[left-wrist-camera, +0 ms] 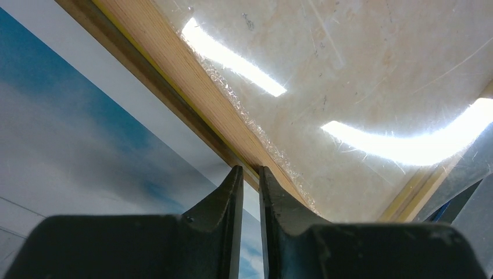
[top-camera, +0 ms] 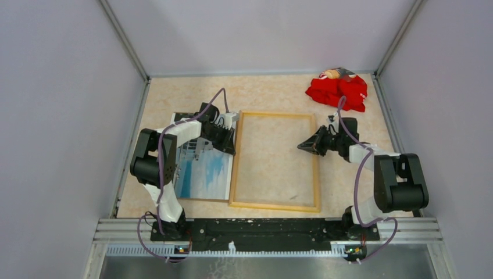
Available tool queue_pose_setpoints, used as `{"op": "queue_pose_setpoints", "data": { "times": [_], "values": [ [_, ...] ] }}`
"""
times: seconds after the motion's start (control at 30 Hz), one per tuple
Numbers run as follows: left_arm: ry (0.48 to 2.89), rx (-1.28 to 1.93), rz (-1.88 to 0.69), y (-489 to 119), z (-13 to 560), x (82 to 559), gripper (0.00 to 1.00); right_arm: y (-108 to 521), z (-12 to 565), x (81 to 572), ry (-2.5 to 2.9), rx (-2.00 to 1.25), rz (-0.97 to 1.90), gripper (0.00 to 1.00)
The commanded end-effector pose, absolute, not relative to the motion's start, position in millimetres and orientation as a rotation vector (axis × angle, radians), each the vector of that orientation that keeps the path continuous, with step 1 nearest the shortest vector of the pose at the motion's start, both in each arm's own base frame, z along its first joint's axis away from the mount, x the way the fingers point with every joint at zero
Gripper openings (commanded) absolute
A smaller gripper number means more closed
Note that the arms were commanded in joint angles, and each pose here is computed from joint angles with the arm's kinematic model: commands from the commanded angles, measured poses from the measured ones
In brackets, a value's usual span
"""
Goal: Put the photo into the frame
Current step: Place the photo frame item in the photo frame.
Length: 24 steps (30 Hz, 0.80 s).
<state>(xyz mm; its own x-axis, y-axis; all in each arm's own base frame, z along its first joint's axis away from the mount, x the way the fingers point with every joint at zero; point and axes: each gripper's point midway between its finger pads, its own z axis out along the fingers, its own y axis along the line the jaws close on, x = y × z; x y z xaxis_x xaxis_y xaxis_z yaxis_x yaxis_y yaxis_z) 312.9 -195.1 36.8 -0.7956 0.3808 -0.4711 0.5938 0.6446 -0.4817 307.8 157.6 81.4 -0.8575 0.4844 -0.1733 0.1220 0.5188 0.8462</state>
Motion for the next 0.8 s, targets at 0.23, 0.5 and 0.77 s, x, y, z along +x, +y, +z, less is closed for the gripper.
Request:
{"op": "queue_pose_setpoints", "data": {
  "times": [0.23, 0.5, 0.77],
  "values": [
    [2.529, 0.793, -0.895, -198, 33, 319, 0.20, 141, 72, 332, 2.372, 0.461, 1.208, 0.00],
    [2.530, 0.798, -0.890, -197, 32, 318, 0.19, 141, 69, 331, 2.369, 0.454, 1.209, 0.00],
    [2.536, 0.799, -0.893, -198, 30, 317, 0.17, 151, 112, 336, 2.176, 0.346, 1.309, 0.00]
  ]
}}
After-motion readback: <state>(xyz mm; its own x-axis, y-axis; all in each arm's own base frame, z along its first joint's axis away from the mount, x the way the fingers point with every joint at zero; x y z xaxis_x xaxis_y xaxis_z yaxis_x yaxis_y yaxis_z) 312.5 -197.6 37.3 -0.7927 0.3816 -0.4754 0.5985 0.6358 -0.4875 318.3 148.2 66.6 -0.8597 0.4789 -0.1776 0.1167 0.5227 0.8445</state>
